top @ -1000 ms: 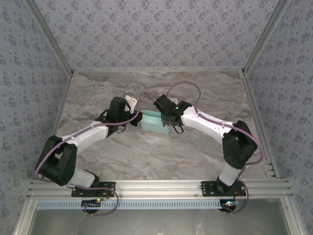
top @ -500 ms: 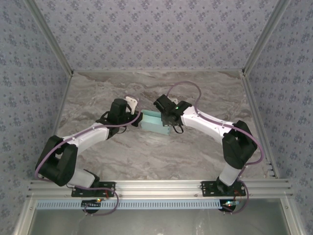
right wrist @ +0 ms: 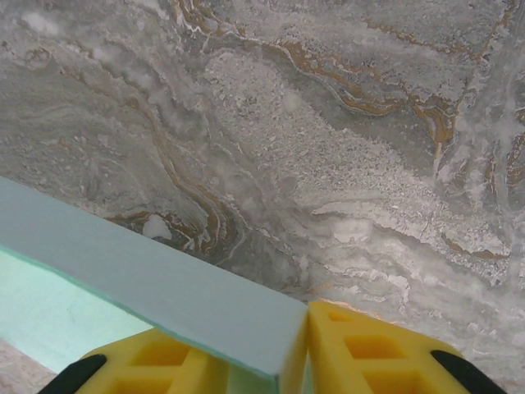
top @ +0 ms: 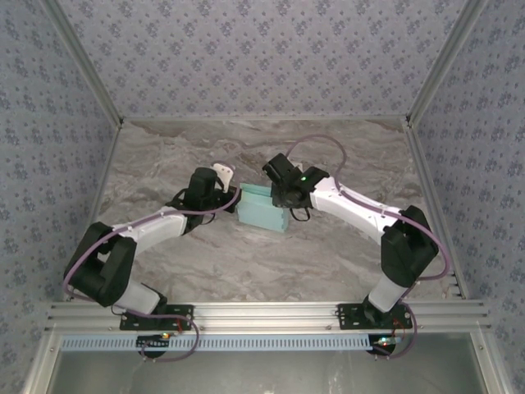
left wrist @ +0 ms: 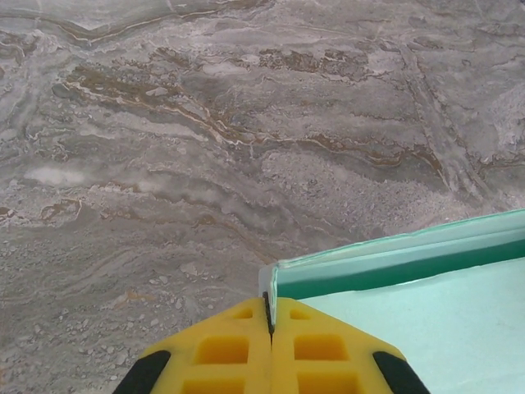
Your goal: Fold the paper box
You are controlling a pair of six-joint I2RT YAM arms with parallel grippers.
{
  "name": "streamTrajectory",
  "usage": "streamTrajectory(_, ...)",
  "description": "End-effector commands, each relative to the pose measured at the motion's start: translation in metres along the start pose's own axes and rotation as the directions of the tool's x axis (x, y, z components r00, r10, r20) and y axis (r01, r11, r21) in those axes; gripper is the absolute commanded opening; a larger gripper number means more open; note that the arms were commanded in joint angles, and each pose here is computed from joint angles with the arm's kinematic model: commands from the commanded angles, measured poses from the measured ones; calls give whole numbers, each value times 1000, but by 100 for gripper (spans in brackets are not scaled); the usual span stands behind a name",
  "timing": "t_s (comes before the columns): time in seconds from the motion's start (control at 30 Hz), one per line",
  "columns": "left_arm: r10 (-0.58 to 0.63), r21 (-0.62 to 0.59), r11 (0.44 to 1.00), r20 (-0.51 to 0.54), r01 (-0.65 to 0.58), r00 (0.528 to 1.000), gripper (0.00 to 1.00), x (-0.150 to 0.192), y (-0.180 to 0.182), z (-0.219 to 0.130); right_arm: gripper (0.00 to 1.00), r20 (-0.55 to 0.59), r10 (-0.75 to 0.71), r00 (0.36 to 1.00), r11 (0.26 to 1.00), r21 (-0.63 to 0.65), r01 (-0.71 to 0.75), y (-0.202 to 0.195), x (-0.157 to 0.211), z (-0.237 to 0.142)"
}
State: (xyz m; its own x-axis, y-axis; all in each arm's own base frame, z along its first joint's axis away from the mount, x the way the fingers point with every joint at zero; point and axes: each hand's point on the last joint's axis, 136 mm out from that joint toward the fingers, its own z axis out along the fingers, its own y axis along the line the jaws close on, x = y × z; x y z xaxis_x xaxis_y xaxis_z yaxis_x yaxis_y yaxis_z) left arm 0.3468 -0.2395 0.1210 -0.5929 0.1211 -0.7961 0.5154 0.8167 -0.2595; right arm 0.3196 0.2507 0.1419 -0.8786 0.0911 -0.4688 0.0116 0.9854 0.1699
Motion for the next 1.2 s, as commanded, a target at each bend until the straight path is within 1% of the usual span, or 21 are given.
streamTrajectory(0.0, -9, 57, 998, -138, 17, 990, 0, 37, -12, 8, 29, 4, 61, 998, 993, -100, -60, 18, -6, -11)
streamTrajectory(0.2, -3, 45, 999, -122, 9, 993, 0, 33, -14, 7, 28, -6, 46, 999, 996, -79, -46, 15, -4, -6)
streamTrajectory(0.27, 0, 31, 1000, -105, 3, 994, 0, 29, -13, 4, 32, 1, 26, 1000, 998, -57, -26, 11, -5, -7)
streamTrajectory(0.37, 16, 5, 1000, -81, -15, 997, 0, 21, -11, 0, 34, 13, 9, 1000, 999, -41, -8, 6, -7, -11)
streamTrajectory(0.5, 38, -12, 999, -68, -39, 997, 0, 18, -11, -1, 35, 18, 21, 1000, 998, -59, -19, 4, -11, -17)
streamTrajectory(0.57, 60, -16, 998, -51, -61, 997, 0, 16, -13, 0, 30, 16, 15, 1000, 998, -56, -14, 2, -10, -16)
streamTrajectory(0.67, 80, -23, 996, -24, -81, 997, 0, 14, -15, -2, 27, 1, 5, 1000, 999, -44, -5, -1, -7, -13)
streamTrajectory(0.73, 98, -37, 994, -11, -98, 995, 0, 13, -14, -3, 27, -1, -11, 1000, 1000, -28, 11, -4, -6, -12)
streamTrajectory(0.9, 123, -70, 990, 8, -122, 992, 0, 12, -14, -8, 27, 7, -66, 998, 996, 60, 65, -18, -3, -4)
streamTrajectory(1.0, 144, -94, 986, 17, -141, 989, 0, 12, -12, -10, 27, -5, -85, 996, 994, 69, 85, -17, 1, 1)
streamTrajectory(1.17, 179, -127, 976, 20, -175, 984, 0, 12, -12, -13, 25, 0, -154, 988, 982, 113, 153, -12, 4, -1)
